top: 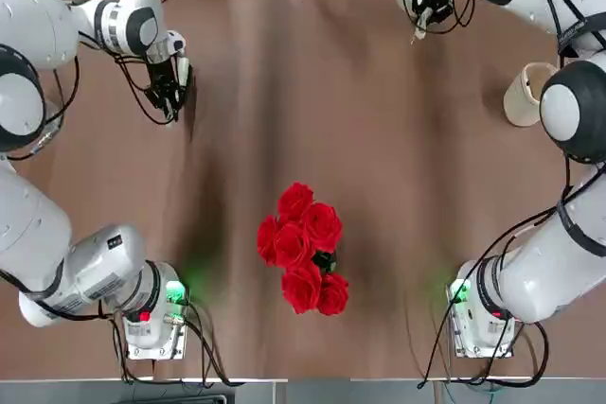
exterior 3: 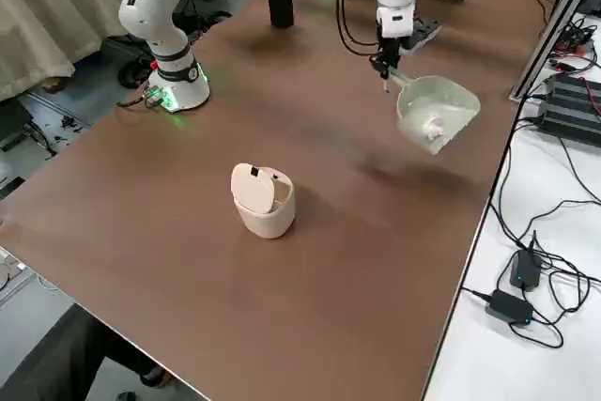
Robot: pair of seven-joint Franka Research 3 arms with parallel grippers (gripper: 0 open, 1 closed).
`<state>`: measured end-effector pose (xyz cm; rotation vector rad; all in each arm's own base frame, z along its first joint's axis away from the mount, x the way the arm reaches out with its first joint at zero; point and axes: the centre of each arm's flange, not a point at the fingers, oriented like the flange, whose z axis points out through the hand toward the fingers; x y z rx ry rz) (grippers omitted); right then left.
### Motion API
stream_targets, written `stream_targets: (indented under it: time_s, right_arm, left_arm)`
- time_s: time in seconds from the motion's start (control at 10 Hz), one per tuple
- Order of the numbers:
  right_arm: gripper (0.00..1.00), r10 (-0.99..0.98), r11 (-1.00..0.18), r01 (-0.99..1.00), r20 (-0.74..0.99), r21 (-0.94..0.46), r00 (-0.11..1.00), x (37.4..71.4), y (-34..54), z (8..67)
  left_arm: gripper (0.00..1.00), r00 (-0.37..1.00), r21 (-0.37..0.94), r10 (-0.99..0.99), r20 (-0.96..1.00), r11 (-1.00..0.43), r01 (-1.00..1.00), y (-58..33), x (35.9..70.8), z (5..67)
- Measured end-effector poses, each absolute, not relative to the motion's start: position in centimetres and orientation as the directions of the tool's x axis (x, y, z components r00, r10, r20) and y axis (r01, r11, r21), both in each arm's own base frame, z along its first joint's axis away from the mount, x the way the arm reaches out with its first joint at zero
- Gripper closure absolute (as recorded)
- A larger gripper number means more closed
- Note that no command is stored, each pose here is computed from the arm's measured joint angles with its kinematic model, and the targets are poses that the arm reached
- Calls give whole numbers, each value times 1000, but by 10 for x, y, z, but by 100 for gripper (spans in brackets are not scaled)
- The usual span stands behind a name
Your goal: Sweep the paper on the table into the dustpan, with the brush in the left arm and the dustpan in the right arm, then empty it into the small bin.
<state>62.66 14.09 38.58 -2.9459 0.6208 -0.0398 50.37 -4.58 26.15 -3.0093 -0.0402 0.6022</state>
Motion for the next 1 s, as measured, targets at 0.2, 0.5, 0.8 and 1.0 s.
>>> stream_targets:
  time_s: [0.2, 0.5, 0.8, 1.0]
  right_arm:
    - [67, -522, -845, -516, 3, -142, 853, 630, 134, 388]
    - [67, -717, -691, -710, 7, -132, 697, 636, 113, 392]
    - [67, -830, -554, -821, 10, -136, 558, 634, 103, 413]
    - [67, -853, -516, -850, -25, -111, 521, 621, 82, 443]
  left_arm:
    - [73, 922, -74, 39, -385, -997, 12, -46, 504, 260]
    - [73, 915, -69, 32, -401, -998, 5, -47, 502, 251]
    - [53, 911, -72, 20, -412, -997, -11, -46, 502, 243]
    - [48, 913, -71, 20, -408, -997, -10, -46, 504, 244]
